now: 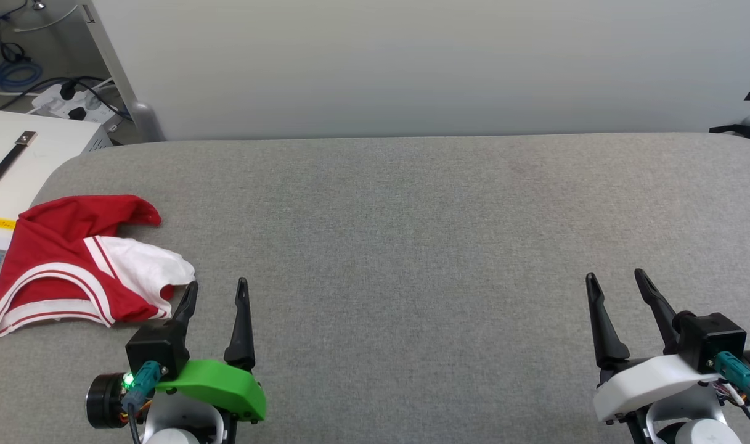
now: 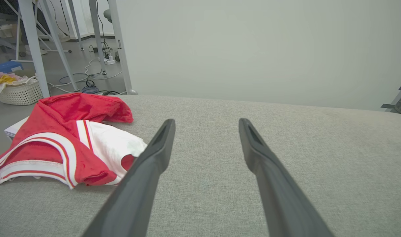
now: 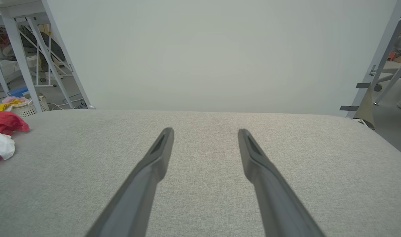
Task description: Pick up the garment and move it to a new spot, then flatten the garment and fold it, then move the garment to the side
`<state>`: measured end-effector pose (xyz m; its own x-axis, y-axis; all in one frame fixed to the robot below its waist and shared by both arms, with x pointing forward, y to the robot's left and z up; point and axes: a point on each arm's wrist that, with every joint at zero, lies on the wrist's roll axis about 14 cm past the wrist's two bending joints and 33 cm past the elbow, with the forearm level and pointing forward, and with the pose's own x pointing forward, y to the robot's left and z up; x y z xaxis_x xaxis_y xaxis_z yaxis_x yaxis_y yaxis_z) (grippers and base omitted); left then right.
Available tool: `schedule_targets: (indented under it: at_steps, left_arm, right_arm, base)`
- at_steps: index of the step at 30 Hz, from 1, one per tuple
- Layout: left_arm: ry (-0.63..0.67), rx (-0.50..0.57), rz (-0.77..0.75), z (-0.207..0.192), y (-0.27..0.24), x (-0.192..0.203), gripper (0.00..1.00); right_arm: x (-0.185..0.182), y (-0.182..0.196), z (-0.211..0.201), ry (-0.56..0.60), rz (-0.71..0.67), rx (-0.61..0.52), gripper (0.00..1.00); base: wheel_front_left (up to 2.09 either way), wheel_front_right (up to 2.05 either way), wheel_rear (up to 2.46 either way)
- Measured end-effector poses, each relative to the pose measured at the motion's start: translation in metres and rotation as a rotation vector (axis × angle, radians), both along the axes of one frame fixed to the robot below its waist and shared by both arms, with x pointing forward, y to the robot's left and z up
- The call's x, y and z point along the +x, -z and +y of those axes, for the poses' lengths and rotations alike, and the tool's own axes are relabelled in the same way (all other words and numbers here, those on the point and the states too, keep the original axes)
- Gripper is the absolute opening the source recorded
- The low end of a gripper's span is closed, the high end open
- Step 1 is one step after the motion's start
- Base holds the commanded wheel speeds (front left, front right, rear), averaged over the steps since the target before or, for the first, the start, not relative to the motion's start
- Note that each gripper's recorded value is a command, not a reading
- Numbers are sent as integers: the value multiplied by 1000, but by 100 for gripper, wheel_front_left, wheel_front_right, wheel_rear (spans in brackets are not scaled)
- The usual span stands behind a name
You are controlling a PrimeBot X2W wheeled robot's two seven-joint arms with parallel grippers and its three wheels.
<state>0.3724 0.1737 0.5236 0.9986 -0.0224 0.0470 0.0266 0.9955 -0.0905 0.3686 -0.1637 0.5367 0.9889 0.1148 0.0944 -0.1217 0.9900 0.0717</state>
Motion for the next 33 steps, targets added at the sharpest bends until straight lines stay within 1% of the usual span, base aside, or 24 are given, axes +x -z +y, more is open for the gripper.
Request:
schedule_targets:
  at_steps: [22,33]
  left_arm:
    - [9,-45,-28,-2,-1,-2,100]
    - [11,-67,31,-4,23,-6,100]
  right_arm:
    - [-1,-7,0,1,-44,34,100]
    - [-2,9,-2,9,-9,38,100]
  base:
    - [0,0,0]
    - [0,0,0]
